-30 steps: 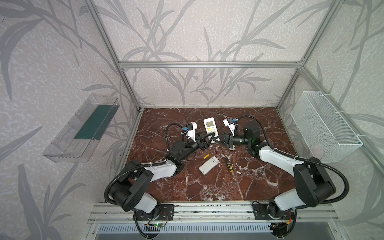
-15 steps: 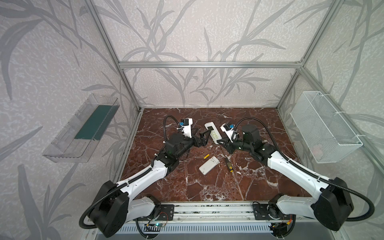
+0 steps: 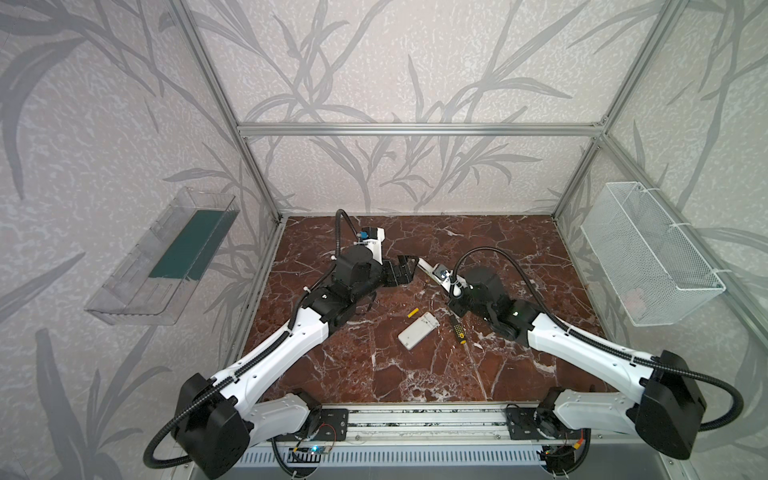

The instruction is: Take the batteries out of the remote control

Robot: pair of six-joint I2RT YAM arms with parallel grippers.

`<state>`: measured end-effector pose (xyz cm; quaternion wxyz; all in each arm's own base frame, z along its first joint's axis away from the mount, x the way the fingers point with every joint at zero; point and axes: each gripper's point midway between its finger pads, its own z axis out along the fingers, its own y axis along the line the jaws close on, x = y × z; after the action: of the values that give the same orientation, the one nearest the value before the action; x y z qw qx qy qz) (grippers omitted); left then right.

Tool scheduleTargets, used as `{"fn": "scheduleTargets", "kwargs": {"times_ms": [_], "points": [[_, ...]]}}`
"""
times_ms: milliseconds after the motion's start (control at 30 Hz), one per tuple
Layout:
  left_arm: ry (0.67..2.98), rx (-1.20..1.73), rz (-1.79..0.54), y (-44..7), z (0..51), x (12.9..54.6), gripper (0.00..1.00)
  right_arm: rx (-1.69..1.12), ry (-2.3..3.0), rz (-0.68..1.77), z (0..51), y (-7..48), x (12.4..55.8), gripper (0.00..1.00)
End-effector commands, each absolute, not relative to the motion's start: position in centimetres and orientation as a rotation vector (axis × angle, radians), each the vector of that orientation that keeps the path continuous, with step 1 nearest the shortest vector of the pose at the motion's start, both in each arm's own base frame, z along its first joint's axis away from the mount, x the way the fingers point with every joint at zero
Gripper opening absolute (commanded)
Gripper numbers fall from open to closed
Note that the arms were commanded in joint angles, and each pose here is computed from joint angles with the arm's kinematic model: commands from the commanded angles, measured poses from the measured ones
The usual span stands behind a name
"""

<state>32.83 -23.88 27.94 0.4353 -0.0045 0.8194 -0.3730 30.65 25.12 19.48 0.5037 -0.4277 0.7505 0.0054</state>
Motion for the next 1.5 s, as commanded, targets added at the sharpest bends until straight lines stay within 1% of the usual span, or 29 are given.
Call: {"fn": "scheduleTargets", "kwargs": {"times_ms": [0,133,233,367,533,667,867,1000,1067,1100,1167,1233,1400,1467], "points": [[2.151,-0.117,-0.963,-23.8,27.4,32.5,1.00,-0.991,1.682,-0.157,21.9,24.3,31.7,0.04],[2.306,-0.155,-0.927,-24.1,26.1,32.3,0.99,-0.969,1.622,-0.226,22.6,24.2,32.0,0.04],[2.372,-0.190,-0.972,-24.8,25.0,32.1,0.99,-0.959,1.577,-0.261,23.4,24.3,32.2,0.03],[2.439,-0.214,-1.034,-25.9,23.5,32.0,0.96,-0.960,1.545,-0.280,24.1,24.6,32.3,0.04],[2.430,-0.231,-1.078,-26.8,23.4,32.8,0.92,-1.005,1.499,-0.321,24.1,25.6,31.9,0.04],[2.415,-0.233,-1.101,-27.3,23.6,33.4,0.86,-1.015,1.466,-0.356,24.1,26.2,31.8,0.04],[2.427,-0.282,-1.101,-27.1,22.5,33.9,0.62,-1.009,1.430,-0.397,24.4,26.6,31.8,0.03],[2.407,-0.300,-1.109,-26.8,22.8,34.3,0.41,-1.006,1.417,-0.419,24.5,26.5,31.7,0.03],[2.404,-0.303,-1.112,-26.7,22.9,34.5,0.33,-1.000,1.415,-0.423,24.6,26.4,31.7,0.03],[2.407,-0.305,-1.112,-26.7,22.8,34.5,0.27,-0.999,1.415,-0.424,24.6,26.4,31.7,0.03],[2.407,-0.307,-1.120,-26.7,22.6,34.6,0.20,-1.001,1.418,-0.423,24.5,26.5,31.7,0.03],[2.406,-0.308,-1.128,-26.8,22.5,34.6,0.16,-1.003,1.419,-0.423,24.4,26.6,31.8,0.04],[2.411,-0.320,-1.109,-26.4,21.6,34.9,0.00,-1.001,1.440,-0.407,24.1,26.9,31.9,0.06],[2.404,-0.315,-1.093,-26.1,21.3,35.0,0.00,-1.004,1.453,-0.392,23.9,27.0,31.8,0.08]]}}
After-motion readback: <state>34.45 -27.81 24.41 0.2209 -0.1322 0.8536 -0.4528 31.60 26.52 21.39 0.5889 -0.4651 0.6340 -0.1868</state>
